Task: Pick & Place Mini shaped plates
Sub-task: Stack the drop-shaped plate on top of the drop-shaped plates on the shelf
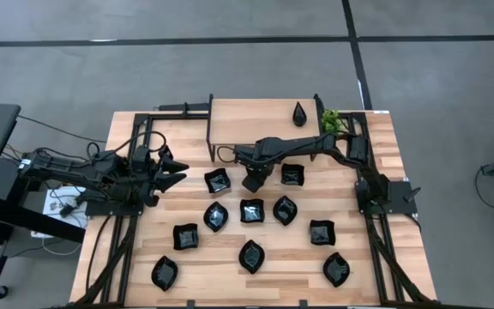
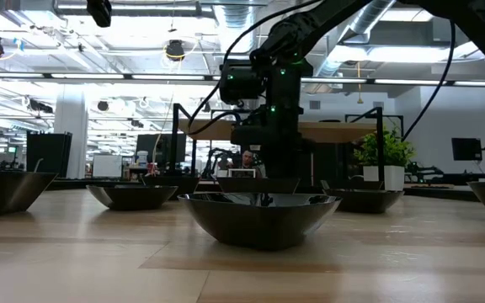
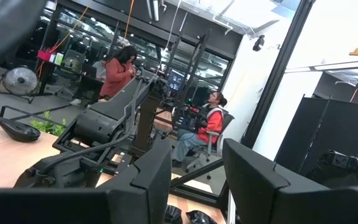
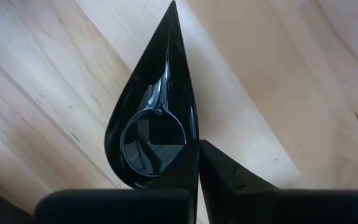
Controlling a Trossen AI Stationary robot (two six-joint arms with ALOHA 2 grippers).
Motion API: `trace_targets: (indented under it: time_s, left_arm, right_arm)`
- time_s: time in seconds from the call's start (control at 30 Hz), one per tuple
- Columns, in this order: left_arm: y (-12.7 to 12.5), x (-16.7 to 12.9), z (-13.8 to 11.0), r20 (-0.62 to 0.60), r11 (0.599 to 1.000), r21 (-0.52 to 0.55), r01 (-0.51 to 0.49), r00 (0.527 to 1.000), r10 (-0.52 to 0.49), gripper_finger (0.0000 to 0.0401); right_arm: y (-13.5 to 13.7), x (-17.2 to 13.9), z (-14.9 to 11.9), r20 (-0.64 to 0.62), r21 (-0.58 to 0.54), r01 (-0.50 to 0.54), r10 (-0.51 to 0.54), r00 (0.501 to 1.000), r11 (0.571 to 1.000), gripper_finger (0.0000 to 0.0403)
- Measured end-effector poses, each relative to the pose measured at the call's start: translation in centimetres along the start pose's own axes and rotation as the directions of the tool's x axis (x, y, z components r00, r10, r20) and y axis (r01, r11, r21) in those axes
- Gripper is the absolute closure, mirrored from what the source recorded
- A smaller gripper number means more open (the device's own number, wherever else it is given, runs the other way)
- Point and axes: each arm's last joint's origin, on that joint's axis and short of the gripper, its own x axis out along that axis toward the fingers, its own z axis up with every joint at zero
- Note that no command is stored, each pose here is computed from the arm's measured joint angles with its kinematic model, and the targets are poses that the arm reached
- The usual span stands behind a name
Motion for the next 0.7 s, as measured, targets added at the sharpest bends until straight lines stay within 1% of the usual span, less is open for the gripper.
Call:
trace_targets:
  time_s: [0.33,0.4,0.63,0.7]
  left_arm:
    - [0.0,0.0,0.0,0.0,1.0,0.0,0.0,1.0,0.0,0.0256]
    - [0.0,0.0,0.0,0.0,1.0,0.0,0.0,1.0,0.0,0.0256]
    - [0.0,0.1,-0.1,-0.003,1.0,0.0,-0.001,1.0,0.001,0.0256]
    - [0.0,0.1,-0.1,-0.003,1.0,0.0,-0.001,1.0,0.001,0.0256]
  right_arm:
    - [0.2,-0.4,-0.4,-0.022,-0.002,0.01,-0.01,1.0,1.0,0.0402]
    - [0.3,-0.7,-0.7,-0.034,-0.009,0.014,-0.015,0.999,1.0,0.0402]
    - [1.2,-2.3,-0.5,-0.009,-0.029,0.005,-0.005,1.0,1.0,0.0402]
    - [1.2,-2.9,-0.7,-0.023,-0.038,0.027,-0.028,0.999,0.999,0.0402]
